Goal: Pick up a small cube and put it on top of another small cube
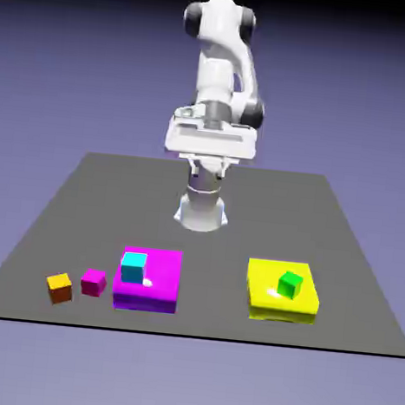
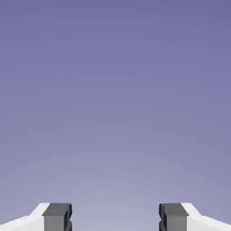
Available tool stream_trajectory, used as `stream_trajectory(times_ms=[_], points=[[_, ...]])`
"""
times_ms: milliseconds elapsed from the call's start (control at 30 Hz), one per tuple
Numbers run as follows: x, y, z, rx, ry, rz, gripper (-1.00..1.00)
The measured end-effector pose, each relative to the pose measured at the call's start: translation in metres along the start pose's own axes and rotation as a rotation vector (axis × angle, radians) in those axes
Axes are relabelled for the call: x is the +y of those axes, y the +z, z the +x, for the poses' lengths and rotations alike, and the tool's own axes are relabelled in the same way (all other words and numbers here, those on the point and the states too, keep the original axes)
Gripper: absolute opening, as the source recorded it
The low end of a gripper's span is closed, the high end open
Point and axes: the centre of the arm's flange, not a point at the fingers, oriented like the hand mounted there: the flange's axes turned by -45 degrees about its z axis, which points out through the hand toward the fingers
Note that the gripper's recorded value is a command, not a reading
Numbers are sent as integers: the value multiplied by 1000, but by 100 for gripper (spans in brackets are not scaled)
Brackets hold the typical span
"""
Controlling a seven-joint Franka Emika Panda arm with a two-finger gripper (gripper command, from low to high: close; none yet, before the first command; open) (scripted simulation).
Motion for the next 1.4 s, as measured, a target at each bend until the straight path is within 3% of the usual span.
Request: stream_trajectory(times_ms=[367,633,1067,1200,1233,1300,1400], points=[[128,115,-41,-481,697,-42,0],[215,169,-98,-733,1177,-106,0],[339,204,-174,-894,1828,-208,0],[316,253,-212,-894,1828,-208,0],[315,254,-213,-894,1828,-208,-100],[315,254,-213,-893,1829,-207,-100],[338,206,-175,-892,1829,-206,-100]])
